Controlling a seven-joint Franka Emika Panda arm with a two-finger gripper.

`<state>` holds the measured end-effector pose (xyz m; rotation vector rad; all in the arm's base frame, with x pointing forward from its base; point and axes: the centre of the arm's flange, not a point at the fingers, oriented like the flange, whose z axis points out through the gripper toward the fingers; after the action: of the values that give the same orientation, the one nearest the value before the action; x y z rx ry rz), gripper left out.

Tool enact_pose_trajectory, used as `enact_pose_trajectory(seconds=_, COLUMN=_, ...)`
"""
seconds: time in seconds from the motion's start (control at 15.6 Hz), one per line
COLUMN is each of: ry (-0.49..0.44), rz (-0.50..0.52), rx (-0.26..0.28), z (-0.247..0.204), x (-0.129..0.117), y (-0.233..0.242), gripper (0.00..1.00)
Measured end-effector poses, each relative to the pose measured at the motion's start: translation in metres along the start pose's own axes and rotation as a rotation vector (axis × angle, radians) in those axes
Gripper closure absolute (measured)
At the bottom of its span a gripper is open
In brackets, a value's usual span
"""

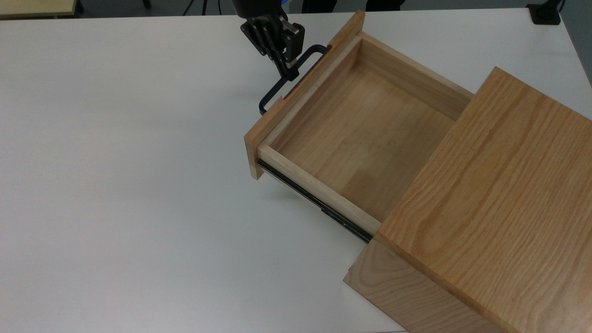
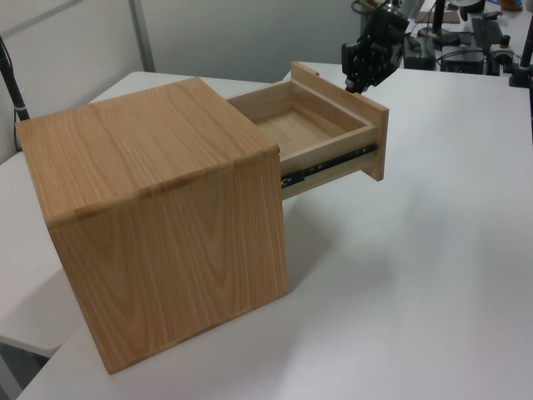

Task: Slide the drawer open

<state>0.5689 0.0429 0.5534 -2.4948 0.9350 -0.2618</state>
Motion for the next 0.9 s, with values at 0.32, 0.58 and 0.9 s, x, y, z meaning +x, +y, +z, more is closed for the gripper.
enact_pose_trajectory(seconds=0.32, ry=0.031, rz=0.01, rx=0.028, z=-0.041, x=0.007, y=-0.002, gripper=0.58)
enact_pose_trajectory(seconds=0.58, ry=0.011, rz=0.02, rx=0.023, z=-0.091, x=0.018, y=0.0, gripper=0.18)
enact_pose_trajectory(seconds=0.9, ry=-0.013, rz=-0.154, rx=-0.278, z=-0.14, x=0.017, y=0.023, gripper=0.0)
